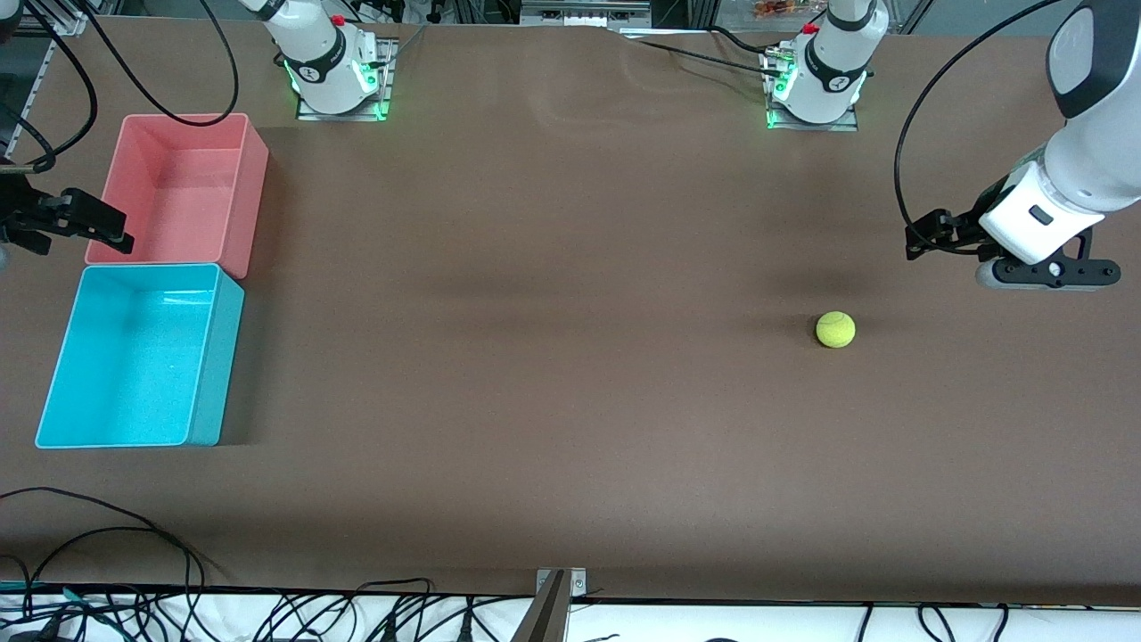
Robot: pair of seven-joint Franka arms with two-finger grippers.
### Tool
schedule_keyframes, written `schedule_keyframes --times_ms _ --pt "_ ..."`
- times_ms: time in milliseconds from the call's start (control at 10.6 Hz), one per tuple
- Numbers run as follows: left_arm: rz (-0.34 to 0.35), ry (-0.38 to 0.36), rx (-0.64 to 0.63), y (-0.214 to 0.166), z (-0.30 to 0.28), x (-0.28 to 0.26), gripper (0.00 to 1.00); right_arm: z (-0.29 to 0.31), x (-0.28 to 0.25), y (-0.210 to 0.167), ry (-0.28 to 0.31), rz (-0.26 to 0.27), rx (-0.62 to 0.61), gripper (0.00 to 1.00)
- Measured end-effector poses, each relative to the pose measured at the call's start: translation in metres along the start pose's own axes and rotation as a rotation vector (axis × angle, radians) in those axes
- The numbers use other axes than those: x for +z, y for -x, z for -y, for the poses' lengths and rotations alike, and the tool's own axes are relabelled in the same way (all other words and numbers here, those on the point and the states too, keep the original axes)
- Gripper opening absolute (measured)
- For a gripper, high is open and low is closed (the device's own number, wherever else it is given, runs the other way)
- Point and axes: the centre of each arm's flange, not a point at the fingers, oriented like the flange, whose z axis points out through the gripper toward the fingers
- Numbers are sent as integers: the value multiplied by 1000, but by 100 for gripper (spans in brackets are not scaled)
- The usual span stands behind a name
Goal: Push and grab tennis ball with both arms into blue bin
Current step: 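Move the left gripper toward the yellow-green tennis ball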
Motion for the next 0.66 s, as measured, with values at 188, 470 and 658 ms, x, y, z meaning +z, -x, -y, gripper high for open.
schedule_keyframes --times_ms 188,470,658 --pt "-17 1 0 -3 0 18 100 0 0 -1 0 -6 0 100" --pt "-50 3 -3 -6 2 48 100 0 0 -2 0 -11 0 100" --pt "-84 5 -12 -7 7 73 100 0 3 -4 0 -9 0 100"
